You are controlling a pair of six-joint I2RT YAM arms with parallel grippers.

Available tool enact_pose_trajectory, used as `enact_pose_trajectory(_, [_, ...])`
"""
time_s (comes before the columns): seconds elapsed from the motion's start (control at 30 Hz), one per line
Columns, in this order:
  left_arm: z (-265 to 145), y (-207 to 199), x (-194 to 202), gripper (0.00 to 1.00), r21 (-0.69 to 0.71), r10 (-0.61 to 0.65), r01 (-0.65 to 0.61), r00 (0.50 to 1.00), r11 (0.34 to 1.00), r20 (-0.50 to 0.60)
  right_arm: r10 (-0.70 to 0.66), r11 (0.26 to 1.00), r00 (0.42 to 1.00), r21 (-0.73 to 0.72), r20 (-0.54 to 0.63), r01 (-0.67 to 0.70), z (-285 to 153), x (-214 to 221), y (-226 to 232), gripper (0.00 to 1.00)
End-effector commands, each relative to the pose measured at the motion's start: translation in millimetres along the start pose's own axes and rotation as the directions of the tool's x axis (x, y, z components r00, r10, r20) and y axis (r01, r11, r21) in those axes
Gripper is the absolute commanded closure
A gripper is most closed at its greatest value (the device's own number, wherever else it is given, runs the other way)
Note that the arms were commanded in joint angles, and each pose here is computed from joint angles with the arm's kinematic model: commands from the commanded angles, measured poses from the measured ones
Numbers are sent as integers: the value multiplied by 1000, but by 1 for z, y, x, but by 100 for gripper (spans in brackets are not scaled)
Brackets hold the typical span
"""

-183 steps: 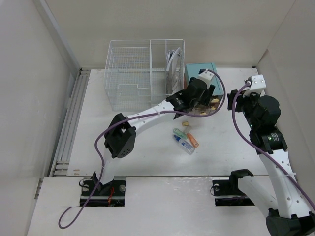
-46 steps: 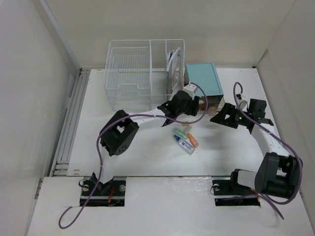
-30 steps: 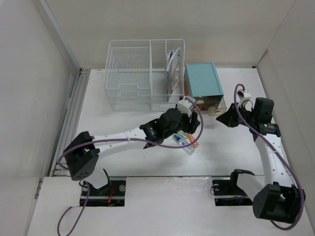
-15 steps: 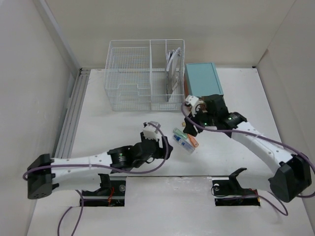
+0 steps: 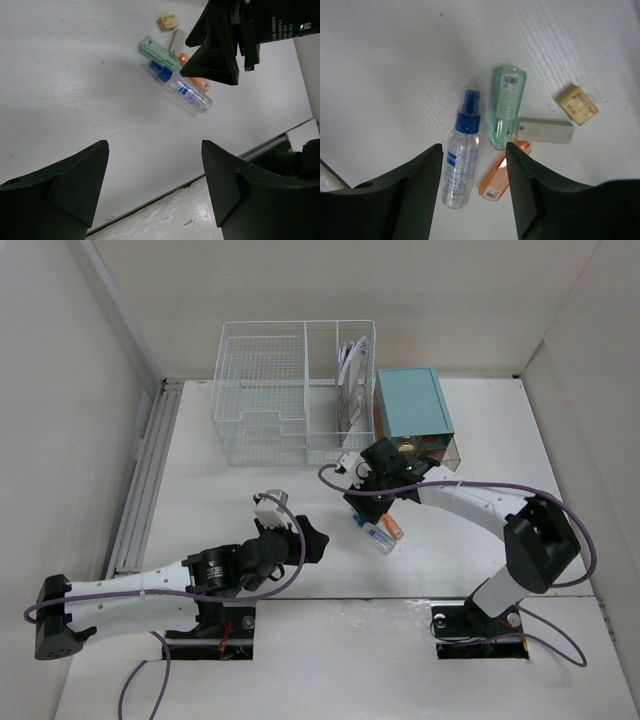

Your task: Organize the desk

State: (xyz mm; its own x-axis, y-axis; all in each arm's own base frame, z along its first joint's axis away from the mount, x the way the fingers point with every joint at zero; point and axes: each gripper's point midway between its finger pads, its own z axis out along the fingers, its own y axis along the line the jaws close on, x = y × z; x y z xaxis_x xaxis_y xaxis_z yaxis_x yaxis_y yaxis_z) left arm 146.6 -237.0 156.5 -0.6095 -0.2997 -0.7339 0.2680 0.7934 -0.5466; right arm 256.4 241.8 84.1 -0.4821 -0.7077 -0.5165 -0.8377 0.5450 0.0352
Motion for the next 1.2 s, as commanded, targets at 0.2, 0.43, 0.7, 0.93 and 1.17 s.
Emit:
enact_pose_trajectory(0.2, [-9, 11, -2, 30, -24, 9, -8, 1000, 1000, 11, -104, 994, 977, -52, -188, 96, 7, 24, 19, 42])
enact_pose_trajectory(0.43, [-14, 13, -5, 31, -18, 12, -12, 1000, 1000, 15, -123, 992, 948, -70, -294, 107, 19, 45, 19, 43])
enact_pose_trajectory(0.7, [-8, 19, 3, 32, -41, 55, -55, 998, 998, -3, -147, 988, 924, -102, -353, 118, 32, 59, 26, 78])
enact_pose_trajectory(0.93, [9, 10, 10, 35, -48, 168, -169, 985, 984, -32, -154, 988, 977, -12, -149, 154, -7, 3, 19, 94])
enact_pose_trajectory(1.17, [27, -7, 7, 37, -38, 208, -208, 978, 977, 2, -110, 937, 991, 341, 73, 79, -74, -57, -48, 96])
